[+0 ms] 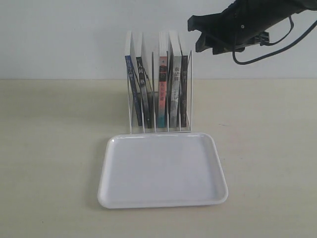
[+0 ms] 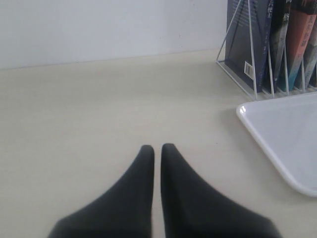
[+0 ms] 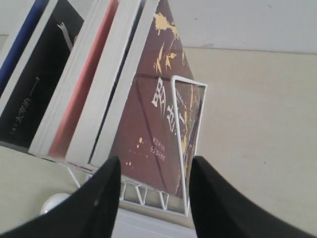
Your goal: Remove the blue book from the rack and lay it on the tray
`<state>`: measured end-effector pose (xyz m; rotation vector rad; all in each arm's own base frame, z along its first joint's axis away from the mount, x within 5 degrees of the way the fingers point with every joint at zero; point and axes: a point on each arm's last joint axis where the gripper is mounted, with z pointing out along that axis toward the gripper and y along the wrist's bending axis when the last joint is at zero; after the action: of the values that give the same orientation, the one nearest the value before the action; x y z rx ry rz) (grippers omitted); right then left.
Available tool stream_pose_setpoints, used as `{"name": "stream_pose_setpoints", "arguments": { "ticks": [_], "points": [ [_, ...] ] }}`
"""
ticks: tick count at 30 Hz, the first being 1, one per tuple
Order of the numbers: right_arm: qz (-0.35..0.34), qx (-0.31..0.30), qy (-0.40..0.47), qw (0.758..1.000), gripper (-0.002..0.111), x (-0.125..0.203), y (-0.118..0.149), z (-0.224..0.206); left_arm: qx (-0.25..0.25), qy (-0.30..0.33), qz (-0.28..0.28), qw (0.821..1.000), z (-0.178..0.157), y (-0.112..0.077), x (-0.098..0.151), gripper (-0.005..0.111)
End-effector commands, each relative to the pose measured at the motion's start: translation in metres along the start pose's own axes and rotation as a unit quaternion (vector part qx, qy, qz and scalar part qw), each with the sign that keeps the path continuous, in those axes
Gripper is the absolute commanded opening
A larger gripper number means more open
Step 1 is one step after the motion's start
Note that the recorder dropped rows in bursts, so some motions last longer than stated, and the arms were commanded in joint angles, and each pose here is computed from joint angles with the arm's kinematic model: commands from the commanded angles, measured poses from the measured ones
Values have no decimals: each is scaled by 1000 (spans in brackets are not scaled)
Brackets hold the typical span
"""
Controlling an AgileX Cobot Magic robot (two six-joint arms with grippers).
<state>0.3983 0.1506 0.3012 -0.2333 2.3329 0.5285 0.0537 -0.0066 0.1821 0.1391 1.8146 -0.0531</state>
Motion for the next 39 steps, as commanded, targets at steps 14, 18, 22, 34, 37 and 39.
{"name": "stream_pose_setpoints", "arguments": {
  "ticks": [14,18,22,34,37,39],
  "points": [
    [-15,-18,15,1000,43,1,8,21,-1,-11,-3,1000,-1,0,-3,5],
    [-23,-20,6,1000,43,0,13,23,-1,-11,-3,1000,-1,0,-3,5],
    [-29,-24,16,999,43,2,17,23,-1,-11,-3,1000,-1,0,-3,5],
    [-39,-20,13,999,43,2,17,23,-1,-11,-3,1000,-1,0,-3,5],
    [-39,-18,7,999,43,0,16,23,-1,-11,-3,1000,-1,0,-3,5],
    [-48,-12,6,999,43,0,15,23,-1,-11,-3,1000,-1,0,-3,5]
  ]
}}
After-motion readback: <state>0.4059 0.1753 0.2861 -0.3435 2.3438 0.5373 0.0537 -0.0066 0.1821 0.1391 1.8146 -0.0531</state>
